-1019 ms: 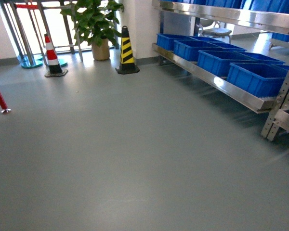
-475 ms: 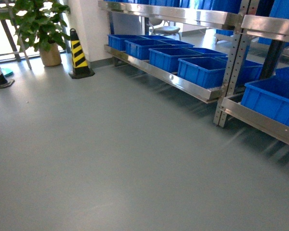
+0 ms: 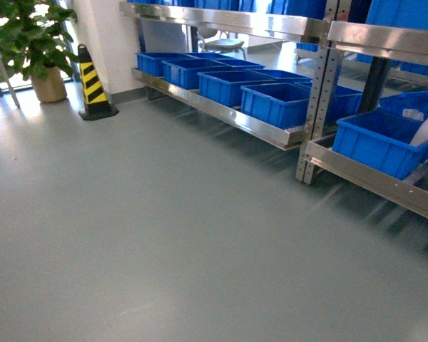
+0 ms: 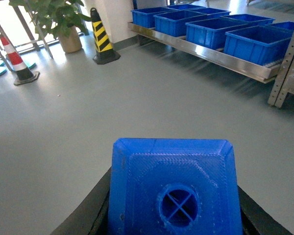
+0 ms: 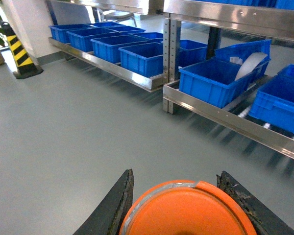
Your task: Sort blue parts and orange caps into right shelf containers
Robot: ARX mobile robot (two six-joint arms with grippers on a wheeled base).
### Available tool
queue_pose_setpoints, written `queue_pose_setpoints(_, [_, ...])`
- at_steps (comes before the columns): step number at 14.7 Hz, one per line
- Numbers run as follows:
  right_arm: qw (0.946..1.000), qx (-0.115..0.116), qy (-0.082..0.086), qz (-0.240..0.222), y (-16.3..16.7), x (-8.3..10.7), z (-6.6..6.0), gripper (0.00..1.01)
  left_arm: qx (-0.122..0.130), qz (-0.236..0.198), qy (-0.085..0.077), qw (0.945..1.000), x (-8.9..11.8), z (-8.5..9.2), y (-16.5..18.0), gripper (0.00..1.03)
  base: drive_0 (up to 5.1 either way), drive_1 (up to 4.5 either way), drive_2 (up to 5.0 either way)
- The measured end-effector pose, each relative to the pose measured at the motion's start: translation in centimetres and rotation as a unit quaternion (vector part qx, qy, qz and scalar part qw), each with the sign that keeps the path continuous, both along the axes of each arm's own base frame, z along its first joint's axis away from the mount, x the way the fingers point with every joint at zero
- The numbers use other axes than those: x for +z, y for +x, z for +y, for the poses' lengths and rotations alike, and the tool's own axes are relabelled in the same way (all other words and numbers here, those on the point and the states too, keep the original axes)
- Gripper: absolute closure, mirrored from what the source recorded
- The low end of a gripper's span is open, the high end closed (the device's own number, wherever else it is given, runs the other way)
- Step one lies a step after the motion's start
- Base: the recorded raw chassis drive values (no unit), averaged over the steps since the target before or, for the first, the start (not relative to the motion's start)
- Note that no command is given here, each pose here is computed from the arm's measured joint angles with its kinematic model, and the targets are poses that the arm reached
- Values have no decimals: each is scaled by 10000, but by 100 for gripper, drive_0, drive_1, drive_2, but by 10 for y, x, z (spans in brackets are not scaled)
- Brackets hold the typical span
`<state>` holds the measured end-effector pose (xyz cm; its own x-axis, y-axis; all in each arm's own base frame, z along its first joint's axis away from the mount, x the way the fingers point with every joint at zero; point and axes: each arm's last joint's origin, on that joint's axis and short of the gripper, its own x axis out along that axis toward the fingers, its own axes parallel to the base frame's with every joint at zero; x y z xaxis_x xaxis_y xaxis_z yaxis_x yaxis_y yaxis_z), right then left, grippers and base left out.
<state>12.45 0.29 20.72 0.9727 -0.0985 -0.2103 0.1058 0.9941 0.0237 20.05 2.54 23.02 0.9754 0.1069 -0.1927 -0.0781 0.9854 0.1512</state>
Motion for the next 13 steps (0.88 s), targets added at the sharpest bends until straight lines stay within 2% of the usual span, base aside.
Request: queue_pose_setpoints(13, [10000,0,0,2,0,0,0,58,-4,-11,1,10000,0,0,0,59,-171,-171,-171])
